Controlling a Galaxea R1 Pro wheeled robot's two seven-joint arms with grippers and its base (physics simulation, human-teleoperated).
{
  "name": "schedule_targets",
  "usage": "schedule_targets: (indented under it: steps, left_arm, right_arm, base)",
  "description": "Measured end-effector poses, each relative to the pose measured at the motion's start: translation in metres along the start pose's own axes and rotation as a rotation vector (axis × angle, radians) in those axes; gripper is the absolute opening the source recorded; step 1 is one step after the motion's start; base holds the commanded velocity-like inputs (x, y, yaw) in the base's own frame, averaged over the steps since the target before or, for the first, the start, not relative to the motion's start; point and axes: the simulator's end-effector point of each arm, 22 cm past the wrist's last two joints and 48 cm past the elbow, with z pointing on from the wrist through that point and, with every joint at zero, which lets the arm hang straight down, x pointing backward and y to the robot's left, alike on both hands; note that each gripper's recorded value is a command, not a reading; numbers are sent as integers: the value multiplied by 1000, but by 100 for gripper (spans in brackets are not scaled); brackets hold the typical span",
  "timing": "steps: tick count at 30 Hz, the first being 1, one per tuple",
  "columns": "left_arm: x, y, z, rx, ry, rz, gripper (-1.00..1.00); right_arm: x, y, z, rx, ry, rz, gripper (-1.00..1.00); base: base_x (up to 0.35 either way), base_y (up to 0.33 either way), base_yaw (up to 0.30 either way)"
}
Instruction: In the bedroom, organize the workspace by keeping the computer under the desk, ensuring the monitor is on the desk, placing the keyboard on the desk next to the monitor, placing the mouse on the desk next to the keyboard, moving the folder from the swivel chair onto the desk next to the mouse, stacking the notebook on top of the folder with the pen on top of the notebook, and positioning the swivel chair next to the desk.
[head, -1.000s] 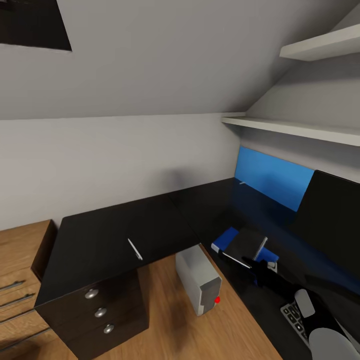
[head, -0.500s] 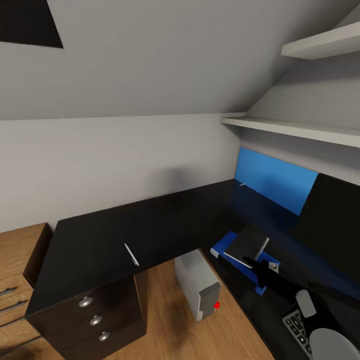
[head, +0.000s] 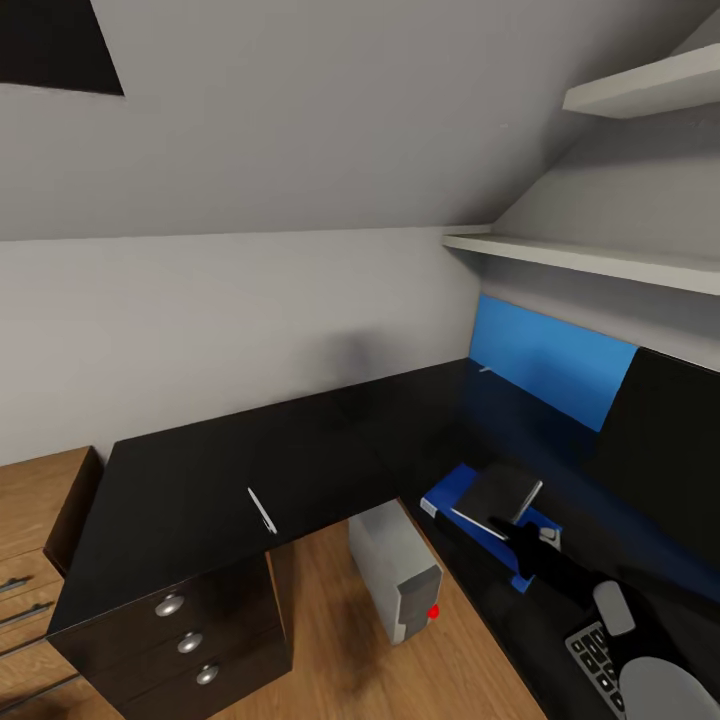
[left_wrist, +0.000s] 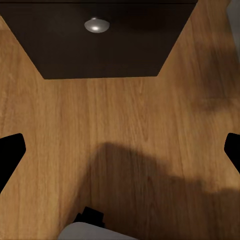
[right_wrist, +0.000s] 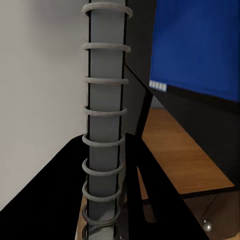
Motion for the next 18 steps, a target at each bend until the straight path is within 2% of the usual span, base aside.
schedule_targets:
  steps: [18]
  left_arm:
    - [0,0,0,0,0,0,100]
  right_arm:
    - [-3,-20,-2,81,-18,19,-100]
  base:
    - [0,11,0]
